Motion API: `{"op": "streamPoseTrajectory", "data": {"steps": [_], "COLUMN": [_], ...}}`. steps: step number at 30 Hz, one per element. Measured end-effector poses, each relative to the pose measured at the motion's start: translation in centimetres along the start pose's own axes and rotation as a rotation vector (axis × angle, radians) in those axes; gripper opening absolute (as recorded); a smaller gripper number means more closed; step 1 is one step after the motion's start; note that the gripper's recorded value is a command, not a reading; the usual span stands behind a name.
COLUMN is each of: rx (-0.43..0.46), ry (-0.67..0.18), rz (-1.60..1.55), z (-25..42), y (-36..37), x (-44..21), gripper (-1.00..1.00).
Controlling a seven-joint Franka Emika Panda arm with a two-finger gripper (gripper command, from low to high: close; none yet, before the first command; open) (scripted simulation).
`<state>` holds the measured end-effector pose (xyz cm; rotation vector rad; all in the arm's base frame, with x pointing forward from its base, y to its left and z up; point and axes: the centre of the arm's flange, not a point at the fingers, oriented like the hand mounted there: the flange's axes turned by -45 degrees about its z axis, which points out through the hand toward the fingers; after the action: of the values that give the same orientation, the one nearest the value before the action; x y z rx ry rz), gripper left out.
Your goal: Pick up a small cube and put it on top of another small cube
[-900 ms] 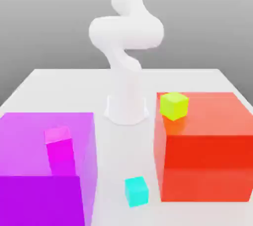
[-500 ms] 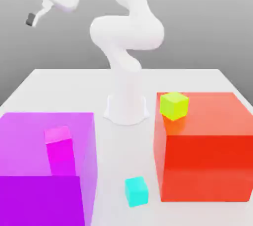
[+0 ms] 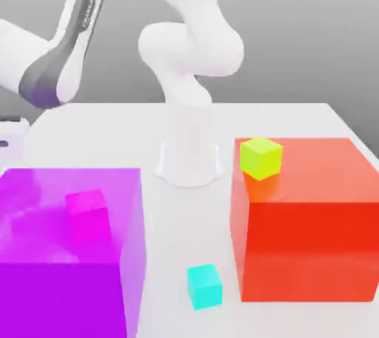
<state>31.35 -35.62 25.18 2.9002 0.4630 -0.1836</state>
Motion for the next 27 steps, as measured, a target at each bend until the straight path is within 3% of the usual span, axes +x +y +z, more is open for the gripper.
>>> {"op": "streamPoseTrajectory", "data": {"steps": [11,18,19,27], "rx": [0.224,0.236,0.237,0.238], "ry": [0.062,0.056,0.056,0.055], "rz": [0.889,0.962,0.962,0.963], "z": [5.0,10.9,11.5,10.8], "y": [-7.2,-8.7,-8.9,-8.7], "x": [-7.2,-7.0,-6.9,-7.0], "gripper": [0.0,0.0,-1.0,-1.0]}}
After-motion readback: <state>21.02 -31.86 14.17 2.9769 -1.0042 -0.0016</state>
